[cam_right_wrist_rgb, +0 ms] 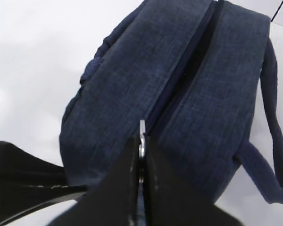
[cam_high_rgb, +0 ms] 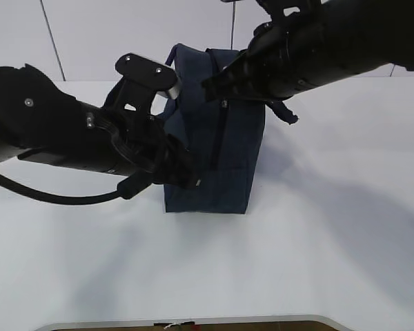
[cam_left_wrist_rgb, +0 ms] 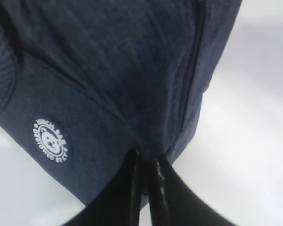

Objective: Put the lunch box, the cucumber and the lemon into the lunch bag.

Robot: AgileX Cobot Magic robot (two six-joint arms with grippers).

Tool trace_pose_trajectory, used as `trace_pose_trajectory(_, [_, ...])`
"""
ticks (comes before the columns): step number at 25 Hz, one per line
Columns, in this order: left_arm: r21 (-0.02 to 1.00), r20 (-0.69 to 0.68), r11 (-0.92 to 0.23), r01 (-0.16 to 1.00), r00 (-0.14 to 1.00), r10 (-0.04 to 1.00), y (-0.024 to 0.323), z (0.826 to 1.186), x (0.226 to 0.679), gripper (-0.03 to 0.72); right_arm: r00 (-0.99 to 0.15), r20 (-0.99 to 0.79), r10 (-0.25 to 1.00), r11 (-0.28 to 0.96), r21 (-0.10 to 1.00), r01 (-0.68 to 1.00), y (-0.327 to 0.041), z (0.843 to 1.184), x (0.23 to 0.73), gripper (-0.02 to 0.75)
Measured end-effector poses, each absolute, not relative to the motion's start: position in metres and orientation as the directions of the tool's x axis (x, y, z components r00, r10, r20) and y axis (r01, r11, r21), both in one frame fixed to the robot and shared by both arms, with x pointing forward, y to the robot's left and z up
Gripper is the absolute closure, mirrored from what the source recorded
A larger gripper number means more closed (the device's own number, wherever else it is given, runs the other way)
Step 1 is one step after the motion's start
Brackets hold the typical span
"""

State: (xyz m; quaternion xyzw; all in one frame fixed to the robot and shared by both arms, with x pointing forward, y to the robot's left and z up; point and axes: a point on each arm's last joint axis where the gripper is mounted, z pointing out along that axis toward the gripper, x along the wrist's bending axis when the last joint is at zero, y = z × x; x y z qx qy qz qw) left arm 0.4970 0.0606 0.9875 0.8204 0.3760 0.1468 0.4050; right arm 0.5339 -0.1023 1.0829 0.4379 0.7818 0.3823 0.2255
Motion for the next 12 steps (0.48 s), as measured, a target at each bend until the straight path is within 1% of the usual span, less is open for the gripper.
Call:
trace_pose_trajectory(4, [0.758, -0.07, -0.409, 0.507, 0.688, 0.723, 0.0603, 0.9857, 0.4946, 0.699, -0.517, -0.022, 0.855, 0.329, 0.794, 0.51, -0.1023, 1.0828, 0.5339, 0.733])
trace_pose_trajectory(12, [0.721, -0.05, -0.485, 0.495, 0.735, 0.676, 0.0603, 0.9824, 0.4898, 0.7, -0.517, -0.023, 0.856, 0.323, 0.804, 0.499, -0.1011, 1.0894, 0.5357, 0.733])
